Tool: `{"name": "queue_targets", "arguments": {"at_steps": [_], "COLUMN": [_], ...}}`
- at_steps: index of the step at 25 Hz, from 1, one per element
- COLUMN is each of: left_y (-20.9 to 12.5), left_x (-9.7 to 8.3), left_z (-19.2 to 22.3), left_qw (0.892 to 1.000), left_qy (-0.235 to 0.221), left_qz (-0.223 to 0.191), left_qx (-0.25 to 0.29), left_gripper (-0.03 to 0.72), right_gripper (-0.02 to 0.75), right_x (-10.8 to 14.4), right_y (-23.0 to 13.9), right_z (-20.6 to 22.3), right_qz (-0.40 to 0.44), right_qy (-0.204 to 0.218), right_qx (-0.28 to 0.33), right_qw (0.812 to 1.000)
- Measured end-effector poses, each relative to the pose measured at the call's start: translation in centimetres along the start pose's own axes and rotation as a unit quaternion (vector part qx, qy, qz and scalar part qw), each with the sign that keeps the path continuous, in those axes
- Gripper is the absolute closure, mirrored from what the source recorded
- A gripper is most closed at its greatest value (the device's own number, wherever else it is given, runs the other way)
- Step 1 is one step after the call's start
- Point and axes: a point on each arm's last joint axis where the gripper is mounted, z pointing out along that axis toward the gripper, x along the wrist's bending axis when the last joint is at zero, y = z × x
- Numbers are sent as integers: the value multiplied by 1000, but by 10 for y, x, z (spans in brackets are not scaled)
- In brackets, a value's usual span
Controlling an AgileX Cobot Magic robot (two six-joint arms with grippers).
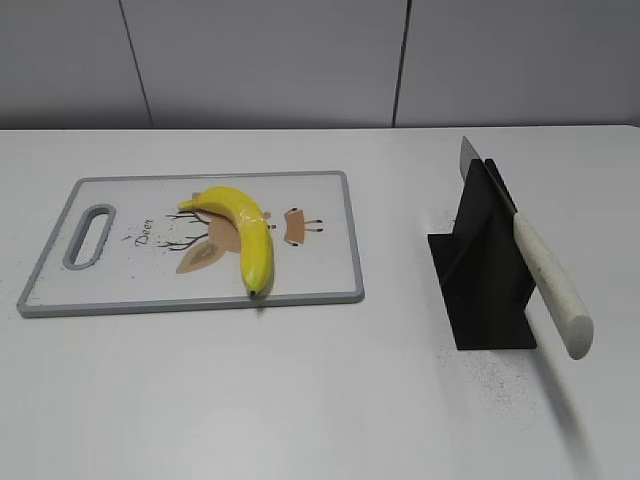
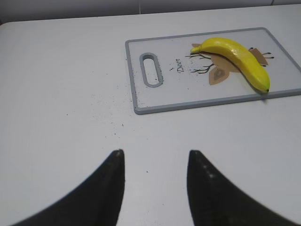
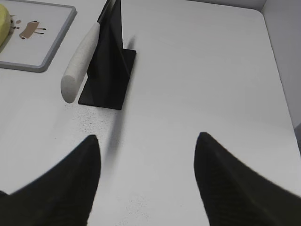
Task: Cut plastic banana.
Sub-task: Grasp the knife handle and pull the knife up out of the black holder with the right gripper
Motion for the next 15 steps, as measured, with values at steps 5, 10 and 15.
{"name": "queue_targets", "arguments": {"at_steps": [5, 10, 15], "left_y": [0, 0, 0], "left_x": [0, 0, 0], "left_z": [0, 0, 0], "left_qw": [1000, 1000, 1000], "left_qy": [0, 0, 0], "left_qz": [0, 0, 0], "left_qx": [0, 0, 0], "left_gripper": [269, 271, 271], "right_gripper": [232, 232, 232], "right_x": [0, 0, 0], "right_y": [0, 0, 0], "right_z": [0, 0, 0], "right_qz": [0, 0, 0], "right_qy": [0, 0, 0], "right_qx": [0, 0, 0], "right_qw": [1000, 1000, 1000]}}
